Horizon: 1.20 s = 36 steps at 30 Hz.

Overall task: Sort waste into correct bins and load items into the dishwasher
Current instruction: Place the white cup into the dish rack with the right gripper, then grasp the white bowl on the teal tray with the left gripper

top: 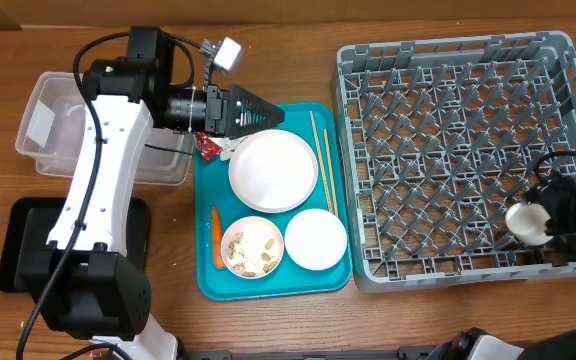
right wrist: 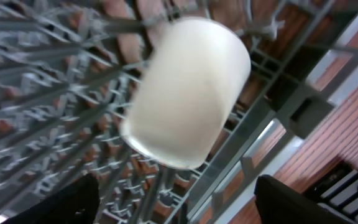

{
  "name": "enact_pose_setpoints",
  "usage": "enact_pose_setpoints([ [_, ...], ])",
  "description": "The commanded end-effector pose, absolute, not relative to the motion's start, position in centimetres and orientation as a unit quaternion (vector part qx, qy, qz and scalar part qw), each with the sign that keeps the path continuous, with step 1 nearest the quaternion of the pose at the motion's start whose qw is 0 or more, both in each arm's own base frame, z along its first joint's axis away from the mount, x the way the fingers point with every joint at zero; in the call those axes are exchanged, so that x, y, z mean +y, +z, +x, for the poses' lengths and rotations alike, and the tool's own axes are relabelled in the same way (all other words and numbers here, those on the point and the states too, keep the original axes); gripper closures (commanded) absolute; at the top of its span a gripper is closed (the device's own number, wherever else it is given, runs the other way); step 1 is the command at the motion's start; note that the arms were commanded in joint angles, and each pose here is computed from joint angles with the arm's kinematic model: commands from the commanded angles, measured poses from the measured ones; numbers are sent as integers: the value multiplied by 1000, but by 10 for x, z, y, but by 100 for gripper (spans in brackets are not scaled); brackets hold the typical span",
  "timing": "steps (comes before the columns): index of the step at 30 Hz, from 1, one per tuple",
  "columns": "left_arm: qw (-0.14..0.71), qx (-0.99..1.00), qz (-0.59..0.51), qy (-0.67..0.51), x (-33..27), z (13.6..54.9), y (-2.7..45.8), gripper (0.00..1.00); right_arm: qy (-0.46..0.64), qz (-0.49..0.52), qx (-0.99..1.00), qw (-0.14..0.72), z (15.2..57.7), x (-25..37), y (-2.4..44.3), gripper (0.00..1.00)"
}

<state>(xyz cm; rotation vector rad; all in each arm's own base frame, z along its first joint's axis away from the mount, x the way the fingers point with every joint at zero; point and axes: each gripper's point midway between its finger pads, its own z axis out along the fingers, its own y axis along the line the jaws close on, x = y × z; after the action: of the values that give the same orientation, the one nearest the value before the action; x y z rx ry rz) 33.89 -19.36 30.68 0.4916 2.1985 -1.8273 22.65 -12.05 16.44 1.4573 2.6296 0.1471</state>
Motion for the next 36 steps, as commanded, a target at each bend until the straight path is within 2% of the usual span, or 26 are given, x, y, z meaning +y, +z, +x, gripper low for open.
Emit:
enact_pose_setpoints([
  [1,126,794,180,-568,-192,343,287,0,62,466,871,143,236,-116,211,15],
  [4,121,817,189,-531,-195,343,273,0,92,426,880,189,242,-103,236,14],
  [7,109,866,186,-451,-194,346,246,0,162,340,893,247,254,-75,263,14],
  [10,108,936,160,-295,-180,359,206,0,227,254,892,296,260,-43,290,13],
  [14,130,980,115,-100,-161,368,182,1,238,221,892,315,259,-26,301,11],
  [17,147,985,85,-13,-155,370,176,4,242,209,895,310,259,-19,301,10],
  [21,123,987,102,-33,-174,356,170,20,242,206,898,305,259,-16,299,7],
  [27,84,987,131,-46,-178,337,161,18,232,212,901,300,257,-19,296,5],
  [32,38,982,166,-86,-191,315,142,26,233,214,902,294,254,-17,294,5],
  [35,13,978,188,-93,-197,300,123,26,236,217,904,282,250,-15,292,5],
  [36,9,978,188,-90,-196,297,117,29,236,214,906,279,248,-14,291,5],
])
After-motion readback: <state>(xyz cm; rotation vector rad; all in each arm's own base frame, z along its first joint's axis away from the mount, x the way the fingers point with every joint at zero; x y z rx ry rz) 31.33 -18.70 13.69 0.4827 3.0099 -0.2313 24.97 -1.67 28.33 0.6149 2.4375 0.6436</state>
